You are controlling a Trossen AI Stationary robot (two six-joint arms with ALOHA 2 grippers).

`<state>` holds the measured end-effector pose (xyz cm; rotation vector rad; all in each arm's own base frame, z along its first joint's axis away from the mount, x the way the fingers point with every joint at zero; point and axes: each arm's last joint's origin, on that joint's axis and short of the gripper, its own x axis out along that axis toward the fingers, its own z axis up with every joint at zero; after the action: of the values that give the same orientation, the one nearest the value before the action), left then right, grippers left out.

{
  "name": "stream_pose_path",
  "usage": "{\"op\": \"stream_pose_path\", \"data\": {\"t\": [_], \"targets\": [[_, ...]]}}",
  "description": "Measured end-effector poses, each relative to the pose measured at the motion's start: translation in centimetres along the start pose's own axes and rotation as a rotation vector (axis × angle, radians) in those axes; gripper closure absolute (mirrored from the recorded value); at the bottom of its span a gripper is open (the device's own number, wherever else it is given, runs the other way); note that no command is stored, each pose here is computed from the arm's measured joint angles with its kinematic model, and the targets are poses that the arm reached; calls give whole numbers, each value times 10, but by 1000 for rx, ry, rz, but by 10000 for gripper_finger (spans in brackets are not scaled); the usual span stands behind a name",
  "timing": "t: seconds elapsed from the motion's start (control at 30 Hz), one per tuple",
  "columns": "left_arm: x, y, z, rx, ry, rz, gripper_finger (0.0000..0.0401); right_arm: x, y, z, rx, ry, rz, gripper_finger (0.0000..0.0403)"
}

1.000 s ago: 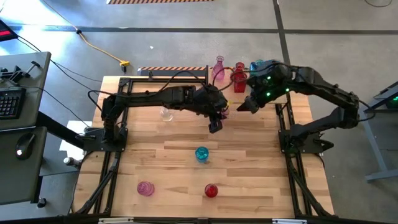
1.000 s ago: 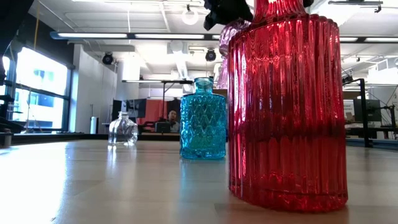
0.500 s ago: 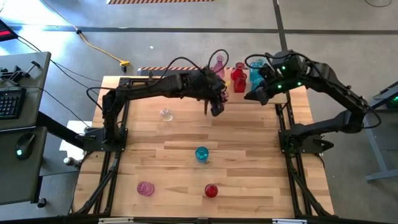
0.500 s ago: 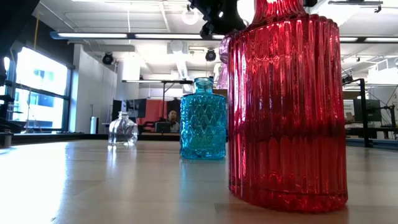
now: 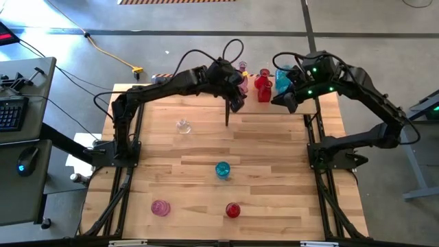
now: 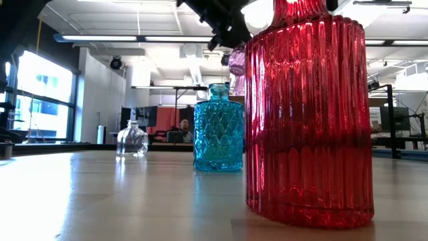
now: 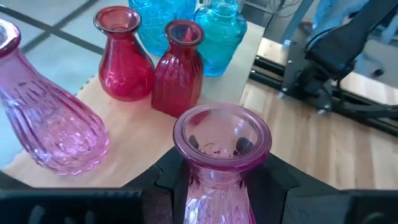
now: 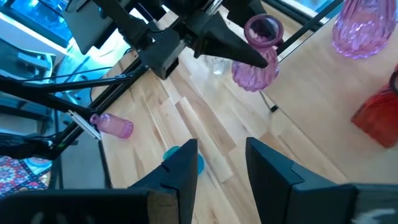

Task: Sort vases onto shelf
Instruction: Put the right pink vase on the shelf aligned with the pink vase

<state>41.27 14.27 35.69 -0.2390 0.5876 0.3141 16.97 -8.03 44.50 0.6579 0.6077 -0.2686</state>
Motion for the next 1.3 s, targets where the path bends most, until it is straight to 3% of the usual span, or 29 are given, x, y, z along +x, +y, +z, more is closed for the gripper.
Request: {"op": "stream_pose_path", "data": {"t": [0.5, 0.9, 1.3], "targets": [[-1, 3, 15, -38, -151, 1, 289, -3, -7, 3, -108, -20, -30, 288], [26, -3, -16, -66, -106, 34, 288, -3, -9, 3, -127, -14, -37, 288], [35, 0, -25, -1, -143, 62, 288, -3, -9, 3, -127, -14, -37, 288]]}}
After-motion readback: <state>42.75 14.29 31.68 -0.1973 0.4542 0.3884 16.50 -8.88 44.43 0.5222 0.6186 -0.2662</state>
